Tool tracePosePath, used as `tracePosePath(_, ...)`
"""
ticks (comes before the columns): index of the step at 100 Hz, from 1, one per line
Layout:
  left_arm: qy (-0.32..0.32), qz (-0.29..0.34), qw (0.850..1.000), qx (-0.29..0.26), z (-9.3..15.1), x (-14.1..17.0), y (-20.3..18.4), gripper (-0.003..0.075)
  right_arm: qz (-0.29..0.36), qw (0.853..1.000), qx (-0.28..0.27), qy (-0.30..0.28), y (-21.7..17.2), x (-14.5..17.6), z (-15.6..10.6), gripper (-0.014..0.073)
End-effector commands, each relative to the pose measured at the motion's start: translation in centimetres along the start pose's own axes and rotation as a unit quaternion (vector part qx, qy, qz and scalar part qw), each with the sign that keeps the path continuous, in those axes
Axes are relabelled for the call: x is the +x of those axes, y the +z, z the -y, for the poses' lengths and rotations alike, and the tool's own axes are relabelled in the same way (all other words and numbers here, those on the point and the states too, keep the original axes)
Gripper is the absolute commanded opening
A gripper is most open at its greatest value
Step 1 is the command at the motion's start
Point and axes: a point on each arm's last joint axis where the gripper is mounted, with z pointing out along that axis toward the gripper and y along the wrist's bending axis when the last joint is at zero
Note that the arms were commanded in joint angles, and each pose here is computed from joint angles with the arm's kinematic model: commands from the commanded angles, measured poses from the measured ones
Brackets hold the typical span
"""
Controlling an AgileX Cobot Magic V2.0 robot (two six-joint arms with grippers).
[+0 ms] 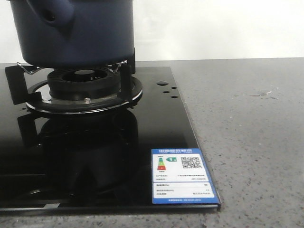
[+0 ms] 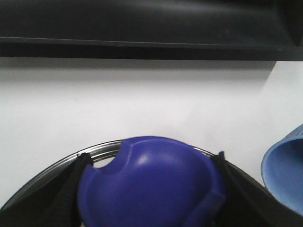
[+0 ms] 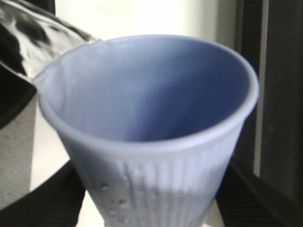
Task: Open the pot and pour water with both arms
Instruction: 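Tilt the cup with the right gripper to pour water into the pot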
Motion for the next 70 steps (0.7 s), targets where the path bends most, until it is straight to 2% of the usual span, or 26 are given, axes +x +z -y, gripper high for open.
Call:
tracePosePath(1, 0.000, 0.084, 0.996, -0.009, -0.13, -2.85, -0.78, 0.0376, 0.005, 0.998, 0.052, -0.027, -1.34, 0.25, 2.88, 0.0270)
tracePosePath(42, 0.000, 0.084, 0.996, -0.009, -0.13, -2.85, -0.78, 0.0372, 0.000, 0.991, 0.080, -0.104, -1.41, 0.22, 3.39, 0.0270)
tracePosePath(70, 0.000, 0.084, 0.996, -0.009, -0.13, -2.85, -0.78, 0.0372, -0.002, 0.988, 0.088, -0.125, -1.43, 0.20, 3.54, 0.0270)
